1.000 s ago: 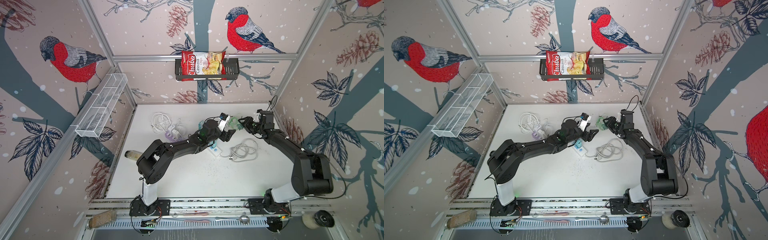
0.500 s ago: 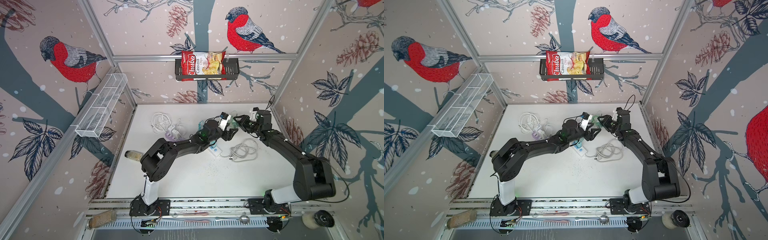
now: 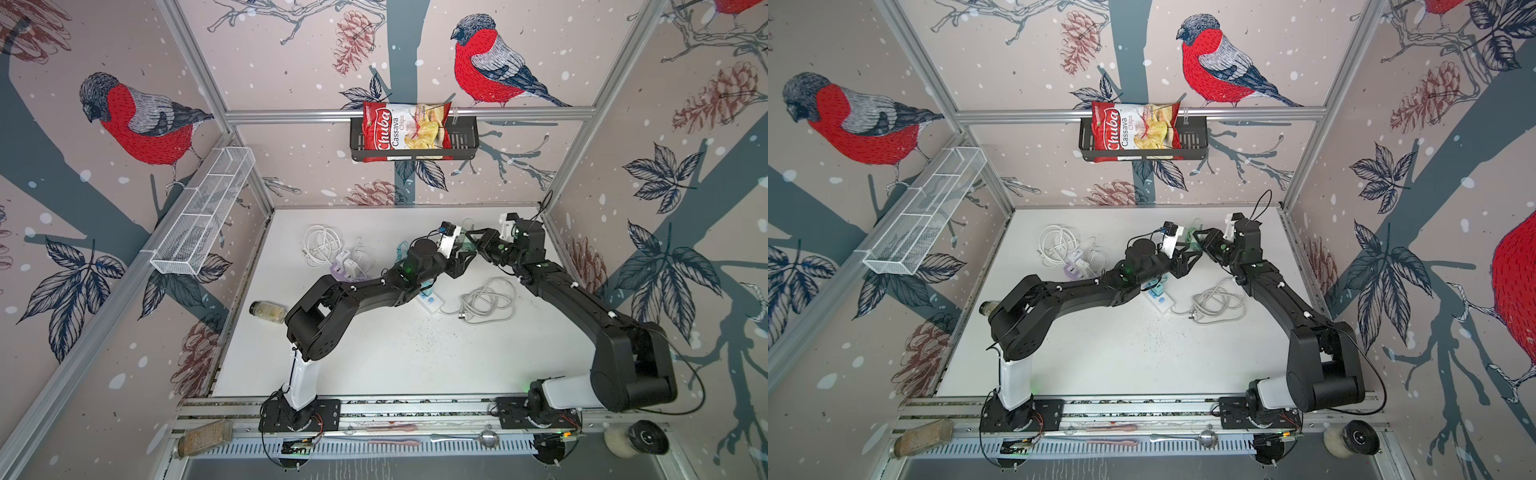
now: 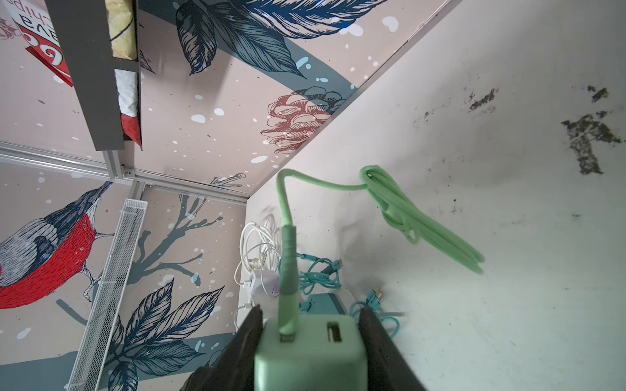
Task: Insert plugs into power strip
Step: Pass the plug.
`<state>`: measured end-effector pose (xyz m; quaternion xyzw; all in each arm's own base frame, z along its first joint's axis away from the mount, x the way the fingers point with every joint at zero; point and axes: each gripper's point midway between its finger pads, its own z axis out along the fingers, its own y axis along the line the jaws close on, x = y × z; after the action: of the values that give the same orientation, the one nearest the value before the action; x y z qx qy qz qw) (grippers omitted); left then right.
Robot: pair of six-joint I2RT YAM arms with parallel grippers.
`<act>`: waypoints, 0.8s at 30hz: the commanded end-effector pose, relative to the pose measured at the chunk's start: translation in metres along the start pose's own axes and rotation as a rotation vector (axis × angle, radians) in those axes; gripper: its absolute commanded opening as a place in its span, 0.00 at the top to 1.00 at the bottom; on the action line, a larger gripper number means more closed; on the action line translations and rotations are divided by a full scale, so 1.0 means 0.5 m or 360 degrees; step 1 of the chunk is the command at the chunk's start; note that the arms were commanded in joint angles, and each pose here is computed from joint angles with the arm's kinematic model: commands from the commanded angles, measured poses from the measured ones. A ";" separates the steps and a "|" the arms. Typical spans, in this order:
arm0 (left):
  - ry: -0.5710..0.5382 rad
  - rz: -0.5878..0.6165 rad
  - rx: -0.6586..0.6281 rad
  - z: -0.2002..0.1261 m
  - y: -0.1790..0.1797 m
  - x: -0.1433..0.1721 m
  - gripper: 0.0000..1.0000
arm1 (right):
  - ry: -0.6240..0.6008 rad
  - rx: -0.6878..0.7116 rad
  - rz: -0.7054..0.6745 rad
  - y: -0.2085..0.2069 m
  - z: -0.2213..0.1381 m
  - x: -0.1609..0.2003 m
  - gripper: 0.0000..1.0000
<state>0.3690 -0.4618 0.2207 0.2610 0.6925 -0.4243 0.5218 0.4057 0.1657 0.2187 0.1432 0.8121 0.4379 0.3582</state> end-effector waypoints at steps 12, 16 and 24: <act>-0.0150 -0.0007 -0.0012 0.019 0.003 -0.036 0.51 | -0.0008 -0.0123 -0.0021 0.042 -0.004 0.002 0.71; -0.0149 0.0005 0.0000 0.020 -0.001 -0.038 0.60 | 0.0000 -0.0134 -0.0028 0.048 -0.004 0.004 0.70; -0.0141 0.0026 0.0016 0.022 -0.005 -0.037 0.74 | 0.0011 -0.0128 -0.0040 0.050 -0.002 0.009 0.68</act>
<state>0.3829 -0.4653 0.2214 0.2284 0.6927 -0.4264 0.5350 0.4033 0.1741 0.2282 0.1348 0.8023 0.4524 0.3653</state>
